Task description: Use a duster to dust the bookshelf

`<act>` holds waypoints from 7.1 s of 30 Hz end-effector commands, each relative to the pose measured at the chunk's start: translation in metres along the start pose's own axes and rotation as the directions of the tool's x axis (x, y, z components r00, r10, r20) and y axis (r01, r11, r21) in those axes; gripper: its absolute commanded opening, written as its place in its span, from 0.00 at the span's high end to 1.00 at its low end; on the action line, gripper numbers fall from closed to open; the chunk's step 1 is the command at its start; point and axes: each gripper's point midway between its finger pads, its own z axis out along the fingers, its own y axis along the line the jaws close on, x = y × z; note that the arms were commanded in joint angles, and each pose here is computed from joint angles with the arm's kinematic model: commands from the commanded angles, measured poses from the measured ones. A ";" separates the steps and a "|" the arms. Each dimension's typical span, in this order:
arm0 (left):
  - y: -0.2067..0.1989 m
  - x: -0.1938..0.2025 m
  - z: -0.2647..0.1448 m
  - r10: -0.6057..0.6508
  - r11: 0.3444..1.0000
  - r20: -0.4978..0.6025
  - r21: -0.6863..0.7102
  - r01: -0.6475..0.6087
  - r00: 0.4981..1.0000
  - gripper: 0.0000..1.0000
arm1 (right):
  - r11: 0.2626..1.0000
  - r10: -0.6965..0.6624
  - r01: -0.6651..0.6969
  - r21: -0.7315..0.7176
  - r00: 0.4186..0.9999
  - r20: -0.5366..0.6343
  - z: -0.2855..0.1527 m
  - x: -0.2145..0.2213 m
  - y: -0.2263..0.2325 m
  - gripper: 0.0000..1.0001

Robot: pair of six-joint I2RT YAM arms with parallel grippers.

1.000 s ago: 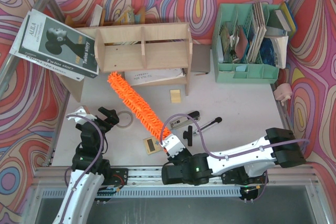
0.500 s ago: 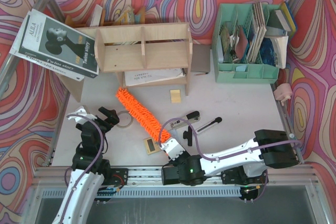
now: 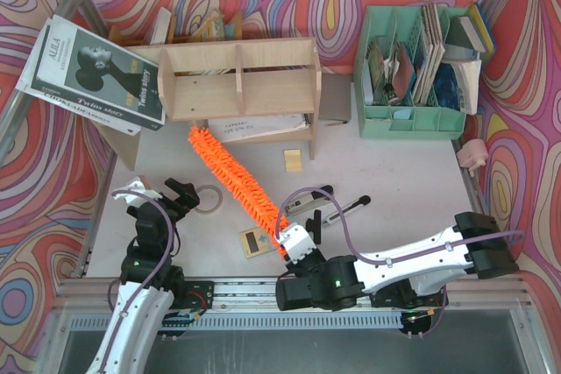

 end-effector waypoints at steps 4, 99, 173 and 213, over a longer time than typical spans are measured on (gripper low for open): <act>0.003 0.003 0.003 -0.006 1.000 0.007 -0.008 0.006 1.000 0.02 | 0.992 0.087 -0.091 0.082 0.995 0.057 -0.006 -0.007 -0.015 1.00; -0.100 -0.090 -0.052 0.211 0.957 -0.166 0.234 -0.170 0.963 0.02 | 0.787 0.503 -0.568 0.241 0.817 0.281 0.038 -0.083 -0.065 1.00; -0.083 -0.094 -0.053 0.181 0.976 -0.149 0.147 -0.160 0.972 0.01 | 0.760 0.565 -0.589 0.274 0.808 0.169 0.058 -0.050 -0.067 1.00; -0.079 -0.096 -0.047 0.178 0.979 -0.145 0.121 -0.161 0.973 0.02 | 0.841 0.457 -0.493 0.223 0.868 0.195 0.066 -0.081 -0.053 1.00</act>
